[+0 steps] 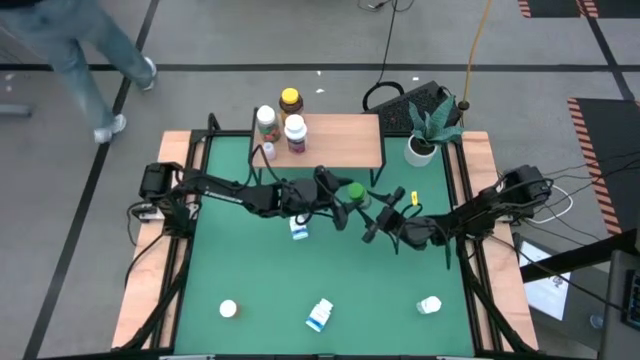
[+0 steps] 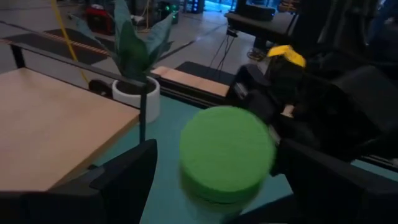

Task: Pick and place medicine bottles onto shelf by color
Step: Put the green medicine bottle on the shelf, then adjust the white violet medicine bottle on the shelf

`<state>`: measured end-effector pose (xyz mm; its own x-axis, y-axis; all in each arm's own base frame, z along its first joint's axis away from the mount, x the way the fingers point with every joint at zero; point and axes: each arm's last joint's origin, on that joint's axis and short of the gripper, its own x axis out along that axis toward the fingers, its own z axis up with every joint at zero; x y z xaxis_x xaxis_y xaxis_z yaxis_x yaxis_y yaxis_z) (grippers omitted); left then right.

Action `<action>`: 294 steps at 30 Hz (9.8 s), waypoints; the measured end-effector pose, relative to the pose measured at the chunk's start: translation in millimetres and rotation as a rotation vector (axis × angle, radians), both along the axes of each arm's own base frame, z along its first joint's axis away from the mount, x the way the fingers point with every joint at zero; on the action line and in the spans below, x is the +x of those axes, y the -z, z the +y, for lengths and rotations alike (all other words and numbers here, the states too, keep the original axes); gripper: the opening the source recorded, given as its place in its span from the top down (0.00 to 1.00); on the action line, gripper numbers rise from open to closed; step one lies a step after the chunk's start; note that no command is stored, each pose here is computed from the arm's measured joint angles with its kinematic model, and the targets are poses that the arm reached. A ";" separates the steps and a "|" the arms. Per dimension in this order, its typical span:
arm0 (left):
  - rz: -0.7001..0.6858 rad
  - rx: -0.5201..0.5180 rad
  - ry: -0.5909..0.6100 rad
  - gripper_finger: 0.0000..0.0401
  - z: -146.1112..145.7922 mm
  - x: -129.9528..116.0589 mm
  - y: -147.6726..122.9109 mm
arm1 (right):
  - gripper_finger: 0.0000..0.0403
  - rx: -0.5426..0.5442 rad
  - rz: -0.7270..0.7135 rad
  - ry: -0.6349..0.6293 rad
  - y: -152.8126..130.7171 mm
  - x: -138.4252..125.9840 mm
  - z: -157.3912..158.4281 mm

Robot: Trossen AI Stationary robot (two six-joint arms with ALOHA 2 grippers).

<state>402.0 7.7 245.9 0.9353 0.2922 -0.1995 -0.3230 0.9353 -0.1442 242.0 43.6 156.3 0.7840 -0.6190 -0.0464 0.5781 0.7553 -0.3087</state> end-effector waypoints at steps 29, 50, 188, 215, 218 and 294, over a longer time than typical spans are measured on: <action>0.046 0.053 -0.004 0.51 1.1 -0.8 2.1 | 0.34 0.031 0.011 -0.049 3.4 2.2 -7.3; 0.102 0.164 0.256 0.48 -5.0 -11.2 -12.7 | 0.11 0.350 -0.058 -0.544 -17.8 -30.5 -4.4; 0.341 0.216 0.156 0.50 -3.4 -48.4 -31.9 | 0.17 0.350 -0.280 -0.488 -8.5 -53.7 -31.8; 0.210 0.187 -0.060 0.49 55.6 -154.2 -34.1 | 0.17 0.383 -0.389 -0.493 -9.7 -77.7 -34.7; 0.225 0.178 -0.093 0.48 64.9 -157.4 -30.0 | 0.17 0.382 -0.392 -0.493 -10.0 -77.7 -34.7; 0.086 0.287 -0.102 0.32 76.7 -177.6 -39.2 | 0.17 0.285 -0.006 -0.356 -0.1 -26.9 -31.9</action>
